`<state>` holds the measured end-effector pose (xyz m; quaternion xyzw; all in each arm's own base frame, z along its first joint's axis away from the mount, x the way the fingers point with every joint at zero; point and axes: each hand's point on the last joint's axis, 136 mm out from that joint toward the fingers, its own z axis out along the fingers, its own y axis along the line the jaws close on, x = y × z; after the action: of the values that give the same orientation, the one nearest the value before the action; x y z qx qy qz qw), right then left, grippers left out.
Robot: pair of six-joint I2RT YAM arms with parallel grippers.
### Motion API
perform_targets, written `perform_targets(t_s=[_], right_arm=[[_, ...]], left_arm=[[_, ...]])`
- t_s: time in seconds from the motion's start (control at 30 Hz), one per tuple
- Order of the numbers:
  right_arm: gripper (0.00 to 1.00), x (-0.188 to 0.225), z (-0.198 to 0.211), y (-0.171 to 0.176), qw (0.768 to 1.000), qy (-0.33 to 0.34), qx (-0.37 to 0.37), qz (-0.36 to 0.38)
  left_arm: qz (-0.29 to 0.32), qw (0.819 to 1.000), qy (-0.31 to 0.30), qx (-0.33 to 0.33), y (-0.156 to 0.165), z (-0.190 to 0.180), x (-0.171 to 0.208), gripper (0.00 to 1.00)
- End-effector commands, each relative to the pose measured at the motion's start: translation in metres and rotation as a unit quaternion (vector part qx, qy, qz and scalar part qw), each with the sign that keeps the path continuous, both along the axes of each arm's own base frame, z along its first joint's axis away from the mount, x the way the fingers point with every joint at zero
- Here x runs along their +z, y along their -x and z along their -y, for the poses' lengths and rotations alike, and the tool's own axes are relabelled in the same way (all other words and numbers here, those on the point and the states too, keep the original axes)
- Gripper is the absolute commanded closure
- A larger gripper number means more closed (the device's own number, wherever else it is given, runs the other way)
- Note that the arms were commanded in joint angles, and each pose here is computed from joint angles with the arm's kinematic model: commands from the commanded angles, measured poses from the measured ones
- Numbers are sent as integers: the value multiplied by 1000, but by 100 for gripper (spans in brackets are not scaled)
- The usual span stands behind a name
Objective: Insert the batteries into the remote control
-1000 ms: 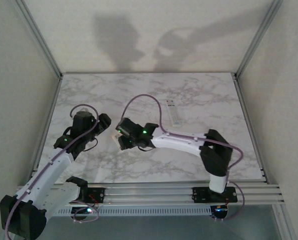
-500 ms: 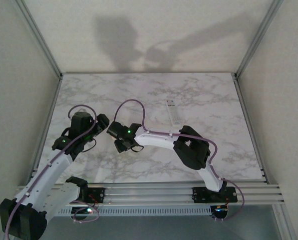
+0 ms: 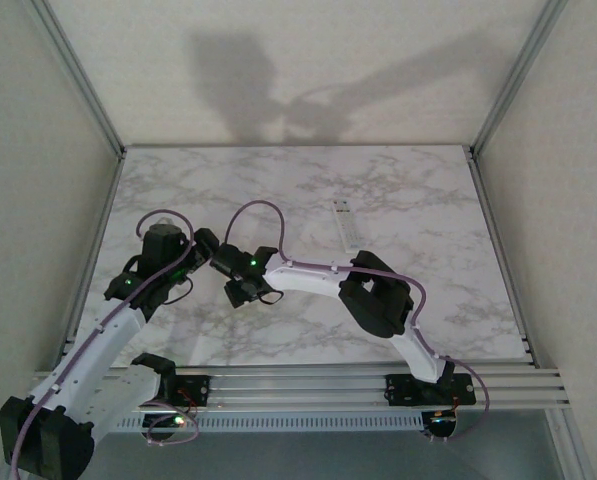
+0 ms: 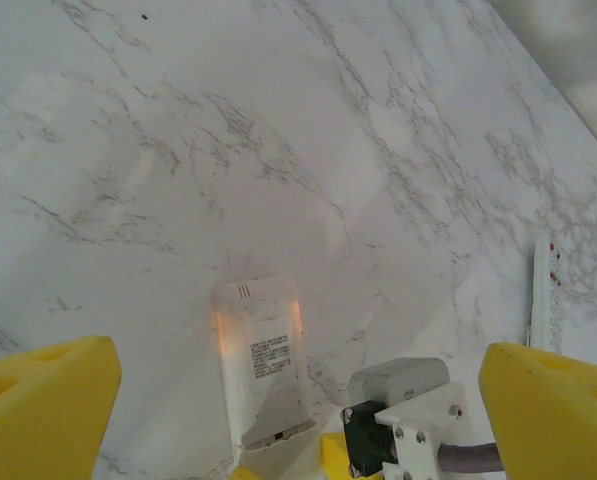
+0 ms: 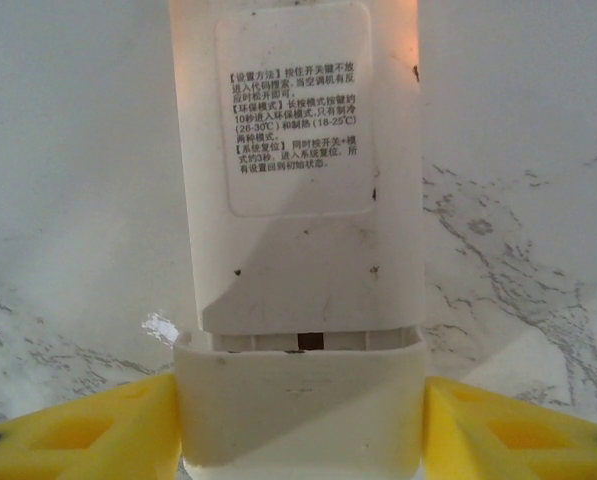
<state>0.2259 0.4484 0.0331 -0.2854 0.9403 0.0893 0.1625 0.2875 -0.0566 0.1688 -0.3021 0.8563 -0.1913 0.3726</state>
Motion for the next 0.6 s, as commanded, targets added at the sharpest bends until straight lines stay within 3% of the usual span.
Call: perform_targets(t_s=[0.0, 0.17, 0.47, 0.57], right_arm=[[35, 0, 2, 1, 1000, 7, -1, -8], [28, 21, 4, -2, 1000, -4, -4, 9], [36, 25, 10, -5, 1000, -9, -16, 18], [34, 19, 16, -7, 1000, 6, -23, 19]], left_arm=[[-3, 1000, -5, -2, 0, -2, -6, 8], [-6, 1000, -3, -4, -1, -1, -9, 8], [-7, 1000, -2, -5, 0, -1, -11, 8], [-8, 1000, -1, -7, 1, 0, -11, 8]])
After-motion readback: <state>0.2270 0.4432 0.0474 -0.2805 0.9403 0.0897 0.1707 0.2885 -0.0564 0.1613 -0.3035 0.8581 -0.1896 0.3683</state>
